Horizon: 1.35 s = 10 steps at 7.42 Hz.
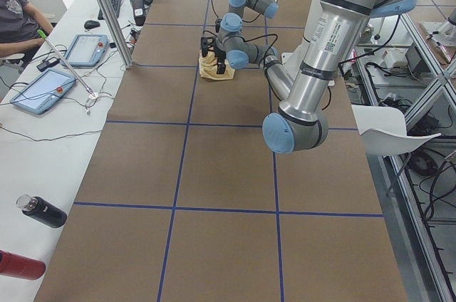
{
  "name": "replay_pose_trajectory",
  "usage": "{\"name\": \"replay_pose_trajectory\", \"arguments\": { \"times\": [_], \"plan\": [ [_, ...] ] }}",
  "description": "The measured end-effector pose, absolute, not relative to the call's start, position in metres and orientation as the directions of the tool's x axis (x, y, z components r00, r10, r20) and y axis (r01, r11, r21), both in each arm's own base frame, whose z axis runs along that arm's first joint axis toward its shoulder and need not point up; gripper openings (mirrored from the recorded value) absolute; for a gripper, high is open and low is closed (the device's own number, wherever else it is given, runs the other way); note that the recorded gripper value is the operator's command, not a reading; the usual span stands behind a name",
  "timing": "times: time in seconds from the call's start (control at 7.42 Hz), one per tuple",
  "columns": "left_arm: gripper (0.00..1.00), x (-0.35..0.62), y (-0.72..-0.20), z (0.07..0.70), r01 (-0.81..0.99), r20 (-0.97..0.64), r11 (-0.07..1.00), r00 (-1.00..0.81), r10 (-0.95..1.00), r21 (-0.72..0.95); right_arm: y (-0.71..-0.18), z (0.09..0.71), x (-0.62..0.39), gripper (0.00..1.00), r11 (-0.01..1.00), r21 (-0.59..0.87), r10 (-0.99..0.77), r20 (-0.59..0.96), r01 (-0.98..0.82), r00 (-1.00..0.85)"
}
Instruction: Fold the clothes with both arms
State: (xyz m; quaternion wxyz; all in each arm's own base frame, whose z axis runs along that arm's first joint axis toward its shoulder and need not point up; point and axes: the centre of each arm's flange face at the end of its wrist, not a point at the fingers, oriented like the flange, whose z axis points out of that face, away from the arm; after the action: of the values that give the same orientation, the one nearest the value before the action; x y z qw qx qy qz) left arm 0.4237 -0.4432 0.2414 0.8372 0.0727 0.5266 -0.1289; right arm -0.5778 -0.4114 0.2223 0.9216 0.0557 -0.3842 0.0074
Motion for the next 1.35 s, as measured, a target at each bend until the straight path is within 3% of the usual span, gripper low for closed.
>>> {"name": "replay_pose_trajectory", "arguments": {
  "times": [1.35],
  "plan": [
    [0.99,0.419,-0.441,0.252,0.297,-0.895,0.955,0.420,-0.151,-0.022,-0.575,0.189,-0.611,0.94,0.959,0.244,-0.076,0.709,-0.142,0.701]
  ]
}}
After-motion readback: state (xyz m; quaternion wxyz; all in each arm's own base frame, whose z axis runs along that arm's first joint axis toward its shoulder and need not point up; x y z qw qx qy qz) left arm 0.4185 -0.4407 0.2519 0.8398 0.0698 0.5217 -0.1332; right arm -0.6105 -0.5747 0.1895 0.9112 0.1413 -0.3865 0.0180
